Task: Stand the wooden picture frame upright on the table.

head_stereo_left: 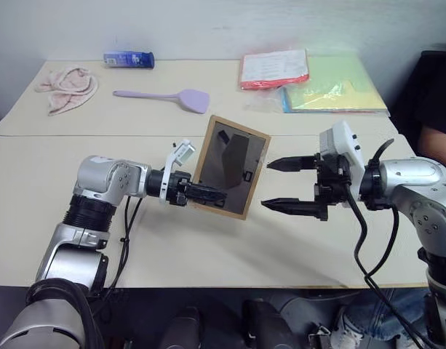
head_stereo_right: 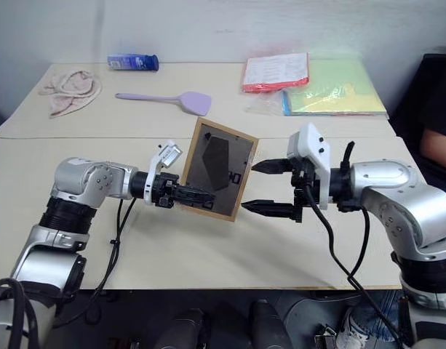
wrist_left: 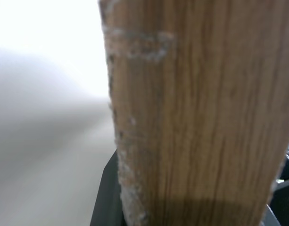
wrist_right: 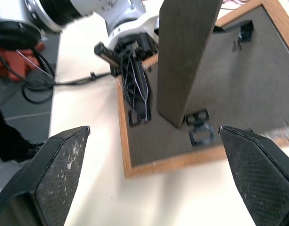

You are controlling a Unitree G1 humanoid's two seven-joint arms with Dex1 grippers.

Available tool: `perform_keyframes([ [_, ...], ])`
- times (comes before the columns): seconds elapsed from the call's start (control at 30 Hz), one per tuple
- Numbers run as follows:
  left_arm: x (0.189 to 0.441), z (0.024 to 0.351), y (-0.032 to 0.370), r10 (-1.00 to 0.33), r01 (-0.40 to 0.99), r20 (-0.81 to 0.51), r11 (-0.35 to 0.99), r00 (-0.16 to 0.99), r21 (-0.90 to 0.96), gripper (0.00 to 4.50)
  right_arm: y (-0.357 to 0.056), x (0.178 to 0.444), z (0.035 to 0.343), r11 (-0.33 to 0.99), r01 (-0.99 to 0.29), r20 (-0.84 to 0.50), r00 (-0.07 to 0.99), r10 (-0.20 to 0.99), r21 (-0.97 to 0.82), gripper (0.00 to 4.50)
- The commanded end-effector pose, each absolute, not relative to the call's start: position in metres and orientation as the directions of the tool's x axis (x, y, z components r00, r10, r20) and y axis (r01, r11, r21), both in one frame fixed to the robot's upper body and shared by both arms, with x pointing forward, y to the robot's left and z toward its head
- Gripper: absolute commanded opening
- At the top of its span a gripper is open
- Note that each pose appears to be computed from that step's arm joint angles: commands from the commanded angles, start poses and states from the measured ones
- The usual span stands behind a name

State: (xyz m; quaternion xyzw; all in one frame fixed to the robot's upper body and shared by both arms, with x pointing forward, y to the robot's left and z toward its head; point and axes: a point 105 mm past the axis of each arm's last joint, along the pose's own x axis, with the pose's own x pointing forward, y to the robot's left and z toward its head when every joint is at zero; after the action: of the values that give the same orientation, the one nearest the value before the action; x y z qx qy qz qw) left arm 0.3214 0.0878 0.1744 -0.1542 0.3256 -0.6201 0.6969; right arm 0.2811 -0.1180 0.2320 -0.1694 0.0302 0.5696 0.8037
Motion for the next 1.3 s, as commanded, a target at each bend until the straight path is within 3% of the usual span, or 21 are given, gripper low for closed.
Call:
perform_keyframes([
  [0.03,0.316,0.198,0.082,-0.977,0.800,-0.211,0.110,-0.021,-0.590,0.83,-0.134,0.314,0.225,0.334,-0.737,-0.243,0.555,0.796,-0.587,4.50],
  [0.07,0.315,0.199,0.081,-0.977,0.801,-0.211,0.106,-0.026,-0.589,0.83,-0.136,0.322,0.222,0.261,-0.619,-0.231,0.599,0.766,-0.740,4.50],
  [0.13,0.314,0.202,0.078,-0.977,0.801,-0.210,0.100,-0.032,-0.590,0.83,-0.132,0.331,0.223,0.021,-0.214,-0.128,0.658,0.742,-0.977,4.50],
  [0.2,0.313,0.204,0.076,-0.978,0.797,-0.204,0.093,-0.039,-0.596,0.83,-0.123,0.328,0.220,-0.090,0.035,-0.051,0.597,0.801,-0.995,4.50],
  [0.33,0.311,0.207,0.074,-0.978,0.793,-0.204,0.083,-0.054,-0.604,0.83,-0.107,0.325,0.225,-0.078,0.330,0.096,0.481,0.871,-0.941,4.50],
  [0.4,0.308,0.208,0.074,-0.977,0.788,-0.204,0.073,-0.069,-0.612,0.83,-0.095,0.323,0.229,-0.014,0.402,0.167,0.412,0.896,-0.915,4.50],
  [0.47,0.305,0.208,0.074,-0.975,0.783,-0.207,0.067,-0.079,-0.619,0.83,-0.085,0.324,0.229,0.026,0.426,0.199,0.366,0.909,-0.904,4.12],
  [0.67,0.304,0.209,0.076,-0.978,0.775,-0.195,0.066,-0.075,-0.628,0.83,-0.078,0.333,0.221,0.036,0.402,0.192,0.354,0.915,-0.915,2.28],
  [0.73,0.304,0.209,0.077,-0.979,0.780,-0.194,0.070,-0.067,-0.622,0.83,-0.080,0.334,0.221,0.041,0.391,0.194,0.358,0.913,-0.920,2.07],
  [0.83,0.307,0.213,0.096,-0.981,0.793,-0.191,0.103,-0.017,-0.601,1.83,-0.085,0.331,0.225,0.073,0.366,0.207,0.342,0.917,-0.928,1.84],
  [0.9,0.308,0.220,0.115,-0.979,0.823,-0.200,0.140,0.033,-0.551,2.44,-0.087,0.330,0.227,0.088,0.338,0.209,0.339,0.917,-0.937,1.41],
  [1.03,0.311,0.238,0.152,-0.963,0.874,-0.217,0.239,0.158,-0.424,3.53,-0.088,0.325,0.229,0.104,0.299,0.202,0.317,0.927,-0.949,1.27],
  [1.13,0.296,0.260,0.202,-0.933,0.904,-0.236,0.332,0.272,-0.269,4.38,-0.086,0.318,0.229,0.199,0.111,0.224,0.297,0.928,-0.974,1.27],
  [1.2,0.283,0.268,0.217,-0.925,0.914,-0.239,0.347,0.296,-0.212,4.50,-0.084,0.317,0.224,0.277,-0.121,0.225,0.328,0.918,-0.953,1.26],
  [1.27,0.277,0.268,0.224,-0.915,0.919,-0.249,0.361,0.316,-0.161,4.50,-0.081,0.316,0.217,0.352,-0.435,0.202,0.354,0.913,-0.829,1.26],
  [1.3,0.275,0.267,0.225,-0.913,0.920,-0.251,0.365,0.322,-0.146,4.50,-0.079,0.314,0.214,0.354,-0.533,0.186,0.344,0.921,-0.768,1.26],
])
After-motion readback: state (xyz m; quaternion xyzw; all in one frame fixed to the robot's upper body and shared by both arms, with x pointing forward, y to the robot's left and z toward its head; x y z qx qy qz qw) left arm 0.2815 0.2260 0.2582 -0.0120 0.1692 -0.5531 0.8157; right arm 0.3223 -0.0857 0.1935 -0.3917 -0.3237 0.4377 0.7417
